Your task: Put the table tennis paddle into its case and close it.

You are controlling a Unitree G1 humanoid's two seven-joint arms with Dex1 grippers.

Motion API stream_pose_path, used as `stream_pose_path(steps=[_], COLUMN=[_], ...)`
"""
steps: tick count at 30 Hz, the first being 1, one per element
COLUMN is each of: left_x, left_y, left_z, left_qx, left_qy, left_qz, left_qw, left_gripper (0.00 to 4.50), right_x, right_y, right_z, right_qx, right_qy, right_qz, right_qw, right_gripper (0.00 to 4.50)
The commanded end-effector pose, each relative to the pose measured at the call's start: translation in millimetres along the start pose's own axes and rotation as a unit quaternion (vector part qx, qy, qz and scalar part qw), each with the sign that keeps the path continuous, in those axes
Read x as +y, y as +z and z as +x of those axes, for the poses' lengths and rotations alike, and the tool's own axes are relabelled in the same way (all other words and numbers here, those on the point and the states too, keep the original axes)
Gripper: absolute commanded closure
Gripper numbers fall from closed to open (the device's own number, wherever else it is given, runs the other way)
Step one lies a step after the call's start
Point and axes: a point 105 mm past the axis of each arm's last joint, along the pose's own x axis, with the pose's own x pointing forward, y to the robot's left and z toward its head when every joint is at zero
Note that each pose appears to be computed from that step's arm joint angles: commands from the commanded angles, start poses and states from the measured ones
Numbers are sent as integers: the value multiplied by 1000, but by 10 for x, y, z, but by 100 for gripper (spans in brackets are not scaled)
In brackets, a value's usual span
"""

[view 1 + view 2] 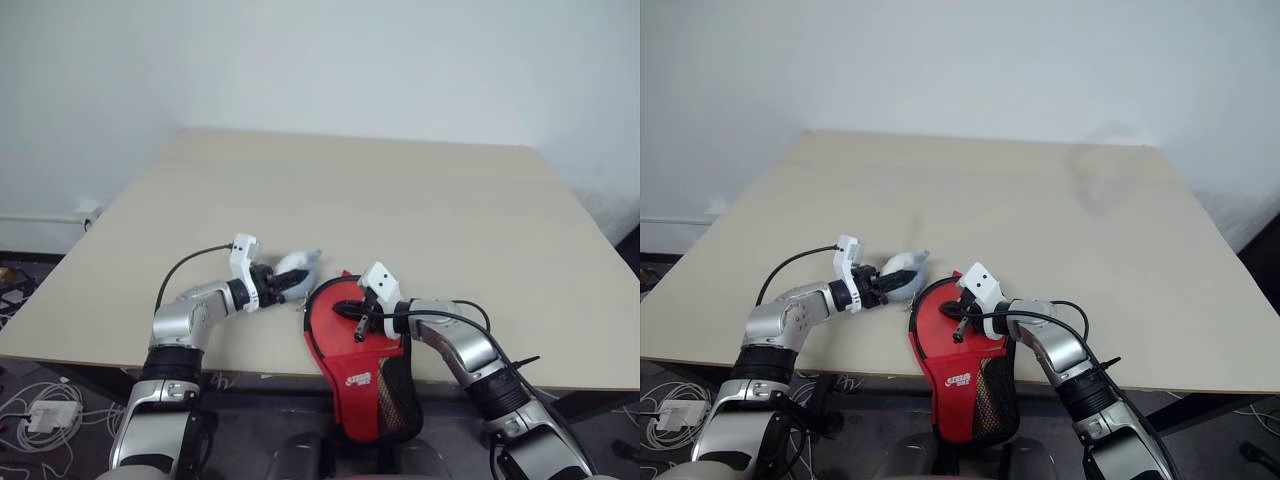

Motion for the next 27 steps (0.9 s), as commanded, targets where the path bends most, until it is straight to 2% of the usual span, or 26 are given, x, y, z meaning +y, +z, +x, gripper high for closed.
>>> stream_pose_path(steps=[1,17,27], left_x=[4,49,19], left_y=[235,441,555], left_z=[3,180,433], left_qx=[-19,-15,-35], left_qy=[7,16,33], left_qz=[48,110,124], left_qw=[999,994,991], left_gripper=[354,354,354], right_x=[-54,-31,-12], right_y=[-73,-157,-172], right_z=[-17,-9,1], right_qx=[25,47,46], right_qy=[-12,-5,-2], right_qz=[-6,-5,-3], right_qw=[1000,999,999], right_gripper=[450,450,450])
